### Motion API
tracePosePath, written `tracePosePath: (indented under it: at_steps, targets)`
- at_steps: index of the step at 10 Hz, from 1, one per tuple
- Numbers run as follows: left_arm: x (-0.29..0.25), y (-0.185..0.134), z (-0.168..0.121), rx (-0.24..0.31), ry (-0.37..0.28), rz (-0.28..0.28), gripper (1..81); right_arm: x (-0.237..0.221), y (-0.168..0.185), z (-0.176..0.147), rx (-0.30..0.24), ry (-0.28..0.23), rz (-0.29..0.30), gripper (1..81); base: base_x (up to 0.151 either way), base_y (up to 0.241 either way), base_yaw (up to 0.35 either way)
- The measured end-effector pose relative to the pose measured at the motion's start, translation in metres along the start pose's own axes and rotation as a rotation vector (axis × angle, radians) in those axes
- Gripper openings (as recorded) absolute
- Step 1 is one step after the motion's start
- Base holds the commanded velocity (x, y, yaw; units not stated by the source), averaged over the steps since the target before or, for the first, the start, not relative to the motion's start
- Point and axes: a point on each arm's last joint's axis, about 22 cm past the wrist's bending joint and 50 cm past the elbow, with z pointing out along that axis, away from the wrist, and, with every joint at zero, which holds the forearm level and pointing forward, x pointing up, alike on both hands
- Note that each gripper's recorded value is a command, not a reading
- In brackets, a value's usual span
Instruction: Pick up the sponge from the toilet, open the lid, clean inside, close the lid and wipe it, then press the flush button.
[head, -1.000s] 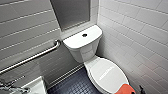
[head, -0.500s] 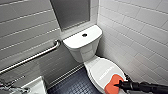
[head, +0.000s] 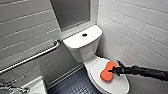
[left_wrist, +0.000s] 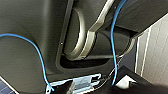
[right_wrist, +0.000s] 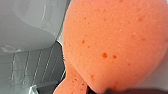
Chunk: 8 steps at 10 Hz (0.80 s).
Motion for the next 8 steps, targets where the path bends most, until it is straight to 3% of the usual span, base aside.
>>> tracePosePath:
  at_steps: [2,5,8]
  targets:
    - [-0.001,-0.002,0.0,0.004,-0.001,-0.001,81.1,0.015,-0.015,0.016,-0.008,0.013,-0.029,1.0,0.0,0.0,0.0]
    - [-0.001,-0.005,-0.001,0.01,-0.003,-0.002,81.1,0.039,0.003,0.036,-0.073,0.061,-0.036,1.0,0.0,0.0,0.0]
    - [-0.002,-0.009,-0.001,0.019,-0.006,-0.003,81.1,0.05,-0.007,0.075,-0.076,0.116,-0.041,1.0,0.0,0.0,0.0]
